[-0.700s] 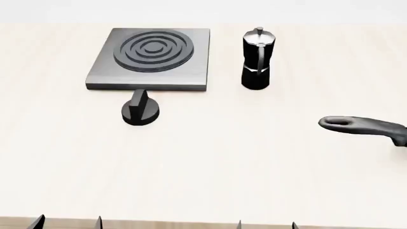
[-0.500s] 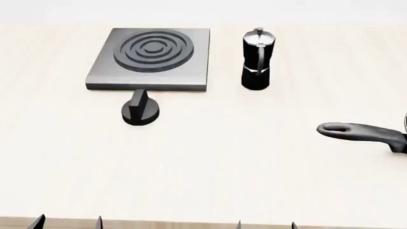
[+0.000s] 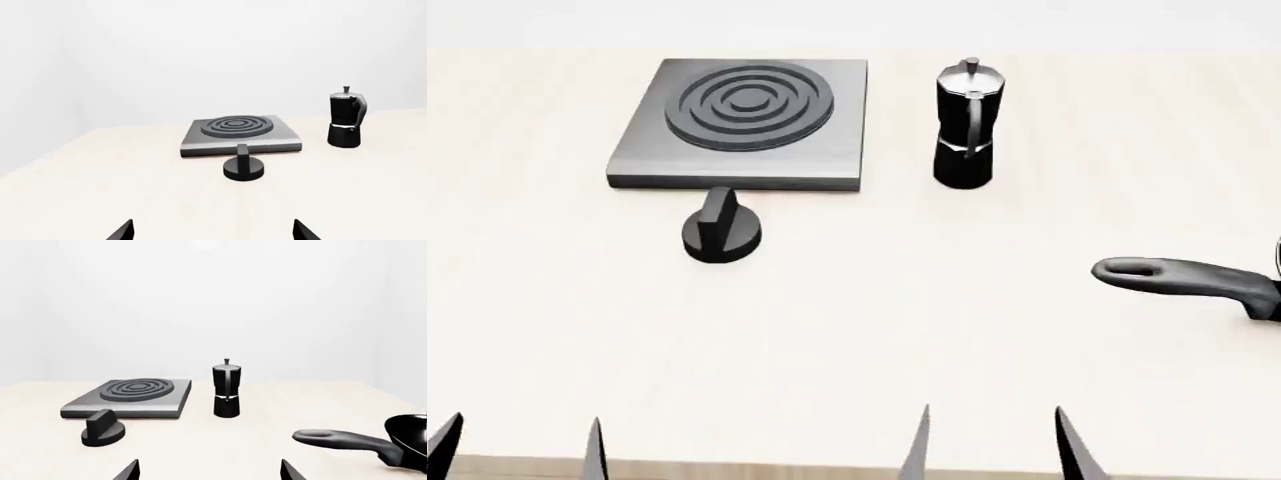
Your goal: Put the moka pot on the stove.
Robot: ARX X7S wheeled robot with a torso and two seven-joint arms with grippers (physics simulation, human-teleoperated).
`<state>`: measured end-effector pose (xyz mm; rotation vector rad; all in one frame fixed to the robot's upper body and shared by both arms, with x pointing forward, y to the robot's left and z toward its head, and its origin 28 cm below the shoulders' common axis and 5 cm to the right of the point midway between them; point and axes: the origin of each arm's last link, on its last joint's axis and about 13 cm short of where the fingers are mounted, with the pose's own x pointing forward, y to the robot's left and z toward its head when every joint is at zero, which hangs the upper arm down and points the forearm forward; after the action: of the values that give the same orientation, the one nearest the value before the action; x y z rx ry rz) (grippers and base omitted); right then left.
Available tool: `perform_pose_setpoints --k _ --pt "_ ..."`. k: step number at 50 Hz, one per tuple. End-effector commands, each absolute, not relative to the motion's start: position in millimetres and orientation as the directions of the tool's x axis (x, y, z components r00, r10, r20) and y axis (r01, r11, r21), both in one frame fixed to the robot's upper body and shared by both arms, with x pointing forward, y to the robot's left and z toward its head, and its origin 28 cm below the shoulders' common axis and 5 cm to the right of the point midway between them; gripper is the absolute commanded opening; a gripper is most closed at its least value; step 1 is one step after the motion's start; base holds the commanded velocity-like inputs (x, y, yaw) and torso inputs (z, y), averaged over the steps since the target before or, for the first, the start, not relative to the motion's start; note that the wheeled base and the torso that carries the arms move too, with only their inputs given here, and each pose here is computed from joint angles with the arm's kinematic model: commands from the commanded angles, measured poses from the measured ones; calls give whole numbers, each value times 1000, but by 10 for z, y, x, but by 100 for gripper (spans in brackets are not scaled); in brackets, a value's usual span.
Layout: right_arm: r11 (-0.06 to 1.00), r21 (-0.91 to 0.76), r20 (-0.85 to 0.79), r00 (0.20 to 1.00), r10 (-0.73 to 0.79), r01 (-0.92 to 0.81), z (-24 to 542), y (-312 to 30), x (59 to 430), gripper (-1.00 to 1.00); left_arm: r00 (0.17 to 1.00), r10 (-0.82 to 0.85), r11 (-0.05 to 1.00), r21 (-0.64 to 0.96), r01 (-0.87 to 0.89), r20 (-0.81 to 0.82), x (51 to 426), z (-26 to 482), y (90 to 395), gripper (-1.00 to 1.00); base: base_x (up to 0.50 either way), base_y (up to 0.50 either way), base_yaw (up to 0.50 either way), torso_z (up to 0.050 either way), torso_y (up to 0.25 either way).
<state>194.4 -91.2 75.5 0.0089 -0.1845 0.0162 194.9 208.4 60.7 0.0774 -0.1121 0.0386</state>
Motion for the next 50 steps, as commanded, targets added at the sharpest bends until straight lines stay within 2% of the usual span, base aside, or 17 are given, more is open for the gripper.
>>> perform_pose_setpoints --k 1,6,24,50 --pt "999 -20 388 921 40 -35 1391 -869 1638 100 956 57 997 42 -72 288 1666 1099 2132 100 0 0 0 0 0" --pt "996 -87 410 912 25 12 1466 -862 1587 100 947 45 998 22 -55 318 1579 1205 2128 100 0 0 0 0 0" --pt "998 -67 418 907 47 -20 1482 -855 1576 100 948 25 999 31 -36 318 1558 1202 2114 100 9 0 0 0 0" --pt "998 -51 407 912 53 -35 1477 -856 1582 100 951 9 999 38 -22 309 1561 1182 2090 100 491 0 0 0 0"
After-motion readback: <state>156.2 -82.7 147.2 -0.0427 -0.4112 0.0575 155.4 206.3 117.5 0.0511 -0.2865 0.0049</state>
